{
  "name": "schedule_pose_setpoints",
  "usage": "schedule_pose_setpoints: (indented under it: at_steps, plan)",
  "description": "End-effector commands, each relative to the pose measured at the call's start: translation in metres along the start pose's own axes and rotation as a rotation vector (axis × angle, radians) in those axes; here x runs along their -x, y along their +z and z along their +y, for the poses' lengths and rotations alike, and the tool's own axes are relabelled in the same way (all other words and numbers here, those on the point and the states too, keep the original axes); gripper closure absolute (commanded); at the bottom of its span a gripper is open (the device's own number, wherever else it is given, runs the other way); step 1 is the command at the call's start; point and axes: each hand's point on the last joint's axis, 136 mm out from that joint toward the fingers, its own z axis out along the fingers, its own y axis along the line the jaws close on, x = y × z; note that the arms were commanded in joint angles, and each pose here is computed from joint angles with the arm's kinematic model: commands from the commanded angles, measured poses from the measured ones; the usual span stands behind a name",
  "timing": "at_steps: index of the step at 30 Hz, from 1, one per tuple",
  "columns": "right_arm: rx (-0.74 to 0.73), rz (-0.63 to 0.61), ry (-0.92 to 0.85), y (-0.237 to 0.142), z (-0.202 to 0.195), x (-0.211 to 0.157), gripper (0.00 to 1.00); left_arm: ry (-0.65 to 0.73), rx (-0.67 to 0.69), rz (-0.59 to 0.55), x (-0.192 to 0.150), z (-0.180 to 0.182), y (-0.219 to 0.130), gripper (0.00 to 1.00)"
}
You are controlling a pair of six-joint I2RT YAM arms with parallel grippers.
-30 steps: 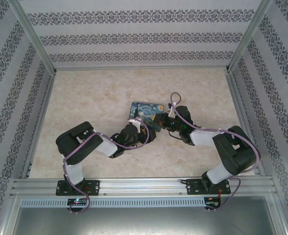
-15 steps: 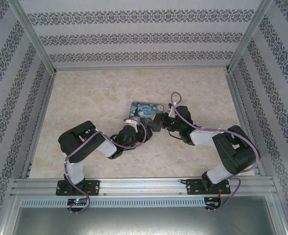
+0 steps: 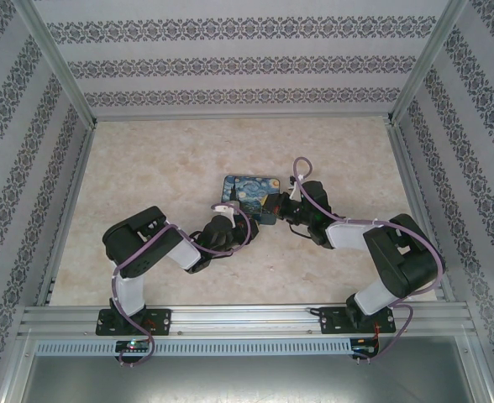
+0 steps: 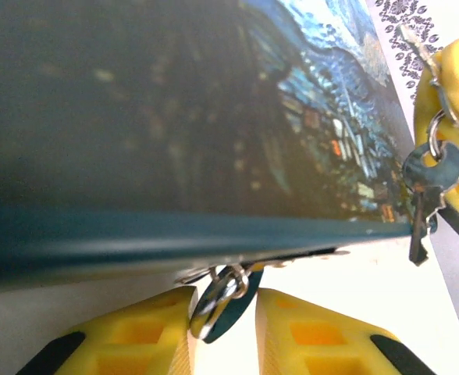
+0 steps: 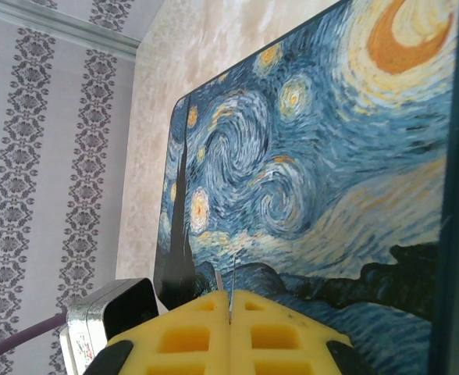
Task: Unlock a padlock with a key
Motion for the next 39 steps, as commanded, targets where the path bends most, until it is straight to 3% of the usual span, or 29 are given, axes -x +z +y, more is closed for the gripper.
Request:
schedule_pose_setpoints:
  at_steps: [1,11,18,26,39]
  plan:
    - [0.002,0.005,0.005,0.001,-0.002,-0.001,1.00,-0.026,-0.021,-0.030,0.007,-0.002,0.000,0.77]
    - [0.007,0.006,0.009,0.000,-0.001,0.000,1.00,-0.046,-0.028,-0.043,0.011,-0.005,-0.001,0.84]
    - [0.044,0.000,0.005,-0.005,0.014,0.006,1.00,-0.081,-0.045,-0.025,0.014,-0.011,0.001,1.00]
    - [0.118,-0.024,-0.031,-0.038,0.047,0.004,1.00,-0.132,-0.072,0.028,0.017,-0.025,-0.003,1.00]
    - [0.034,0.027,0.036,-0.078,-0.017,-0.061,1.00,-0.176,-0.202,0.184,0.024,-0.058,-0.012,1.00]
